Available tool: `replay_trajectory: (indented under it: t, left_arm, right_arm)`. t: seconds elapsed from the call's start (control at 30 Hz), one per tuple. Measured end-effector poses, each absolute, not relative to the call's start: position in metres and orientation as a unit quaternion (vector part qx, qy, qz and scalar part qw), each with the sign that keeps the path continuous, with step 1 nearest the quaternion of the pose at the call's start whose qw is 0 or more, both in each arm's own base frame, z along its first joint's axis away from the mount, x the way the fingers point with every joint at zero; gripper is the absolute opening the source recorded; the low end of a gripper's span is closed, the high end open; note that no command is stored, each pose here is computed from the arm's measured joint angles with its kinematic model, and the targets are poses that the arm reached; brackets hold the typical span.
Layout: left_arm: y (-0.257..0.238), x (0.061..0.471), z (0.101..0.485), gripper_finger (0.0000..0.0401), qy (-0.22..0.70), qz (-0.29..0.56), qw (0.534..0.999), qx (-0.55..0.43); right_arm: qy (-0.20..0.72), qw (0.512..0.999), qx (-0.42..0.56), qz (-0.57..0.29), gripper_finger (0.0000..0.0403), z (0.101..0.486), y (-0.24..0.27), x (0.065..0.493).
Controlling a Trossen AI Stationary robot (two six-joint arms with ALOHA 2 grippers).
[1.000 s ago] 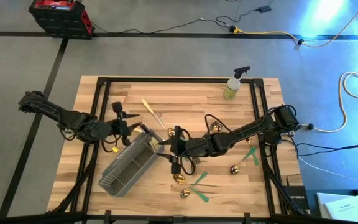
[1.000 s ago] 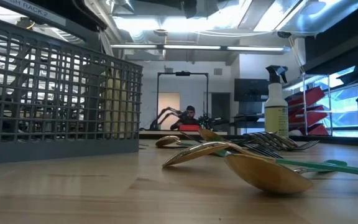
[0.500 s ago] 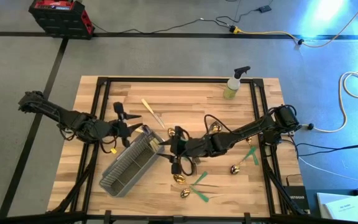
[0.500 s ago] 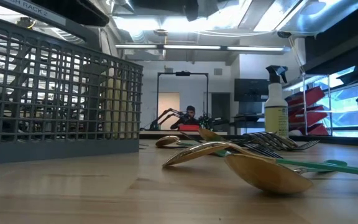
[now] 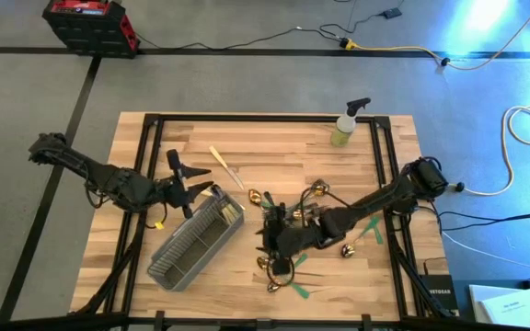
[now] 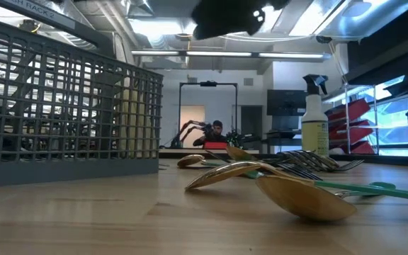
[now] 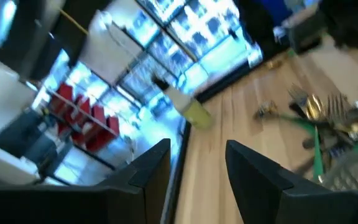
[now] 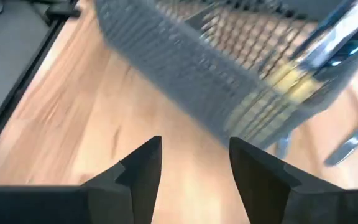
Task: Sort silverware
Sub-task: Put the spoon into the silverware tray
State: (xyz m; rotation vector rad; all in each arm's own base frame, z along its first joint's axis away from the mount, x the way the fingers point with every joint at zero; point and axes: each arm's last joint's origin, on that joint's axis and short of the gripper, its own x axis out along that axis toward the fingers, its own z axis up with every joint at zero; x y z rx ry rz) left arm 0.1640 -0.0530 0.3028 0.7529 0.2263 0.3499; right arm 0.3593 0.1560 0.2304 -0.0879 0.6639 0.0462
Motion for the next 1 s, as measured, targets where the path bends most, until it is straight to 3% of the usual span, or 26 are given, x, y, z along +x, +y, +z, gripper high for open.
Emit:
replay_trajectory:
  t: [0.33, 0.57, 0.83, 1.0]
  left_arm:
    - [-0.076, 0.160, 0.307, 0.0140, 0.033, 0.018, 0.930, 0.367]
    - [-0.095, 0.153, 0.314, 0.0140, -0.048, -0.134, 0.947, 0.290]
    - [-0.108, 0.160, 0.303, 0.0140, 0.001, -0.197, 0.970, 0.140]
    - [-0.116, 0.168, 0.292, 0.0140, 0.035, -0.226, 0.967, 0.113]
  right_arm:
    - [0.369, 0.925, -0.019, 0.086, 0.0170, 0.217, 0.193, 0.341]
    - [0.440, 0.893, 0.091, 0.016, 0.0170, 0.191, 0.197, 0.337]
    - [0.479, 0.867, 0.136, -0.028, 0.0170, 0.158, 0.199, 0.342]
    - [0.481, 0.858, 0.173, -0.041, 0.0170, 0.156, 0.200, 0.342]
